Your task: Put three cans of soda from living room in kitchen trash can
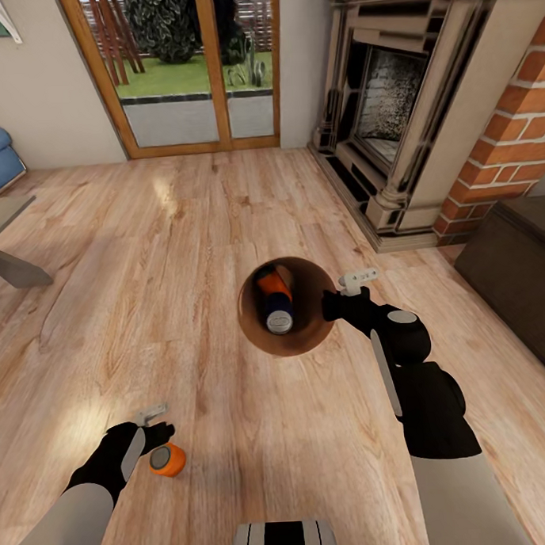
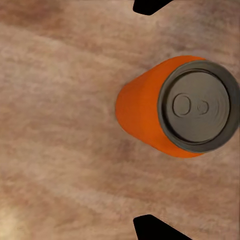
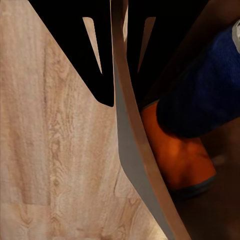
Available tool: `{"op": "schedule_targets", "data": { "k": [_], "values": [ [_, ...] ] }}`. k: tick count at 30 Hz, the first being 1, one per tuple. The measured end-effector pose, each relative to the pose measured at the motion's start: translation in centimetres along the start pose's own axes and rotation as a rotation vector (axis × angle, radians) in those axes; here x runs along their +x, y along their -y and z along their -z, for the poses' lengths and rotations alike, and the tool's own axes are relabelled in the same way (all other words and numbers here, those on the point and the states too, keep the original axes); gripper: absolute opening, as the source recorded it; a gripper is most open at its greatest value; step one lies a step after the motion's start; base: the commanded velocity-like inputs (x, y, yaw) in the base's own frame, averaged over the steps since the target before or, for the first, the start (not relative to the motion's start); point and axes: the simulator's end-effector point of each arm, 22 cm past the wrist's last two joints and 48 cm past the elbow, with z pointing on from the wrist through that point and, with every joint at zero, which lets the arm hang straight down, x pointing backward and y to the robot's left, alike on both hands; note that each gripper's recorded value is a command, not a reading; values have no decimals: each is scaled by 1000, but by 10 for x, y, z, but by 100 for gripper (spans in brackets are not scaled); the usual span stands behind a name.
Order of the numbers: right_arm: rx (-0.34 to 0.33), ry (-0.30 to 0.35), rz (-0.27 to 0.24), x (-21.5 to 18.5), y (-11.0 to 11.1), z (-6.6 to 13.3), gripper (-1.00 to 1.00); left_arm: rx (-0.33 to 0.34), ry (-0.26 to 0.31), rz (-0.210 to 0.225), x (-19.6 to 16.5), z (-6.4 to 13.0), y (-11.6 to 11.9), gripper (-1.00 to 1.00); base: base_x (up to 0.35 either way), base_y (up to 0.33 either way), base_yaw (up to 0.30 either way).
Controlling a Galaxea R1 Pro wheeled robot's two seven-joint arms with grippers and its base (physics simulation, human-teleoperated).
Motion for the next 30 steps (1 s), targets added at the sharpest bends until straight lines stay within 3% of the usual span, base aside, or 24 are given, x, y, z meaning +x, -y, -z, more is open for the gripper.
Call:
{"op": "schedule_targets", "data": {
  "k": [15, 30],
  "values": [
    [0, -2, 4, 1, 0, 0, -100, -11, -2, -2, 0, 0, -2, 100, 0, 0, 0],
    [-5, -64, -11, 39, 2, -22, -100, -32, -58, -13, 26, -23, -8, 100, 0, 0, 0]
  ]
}}
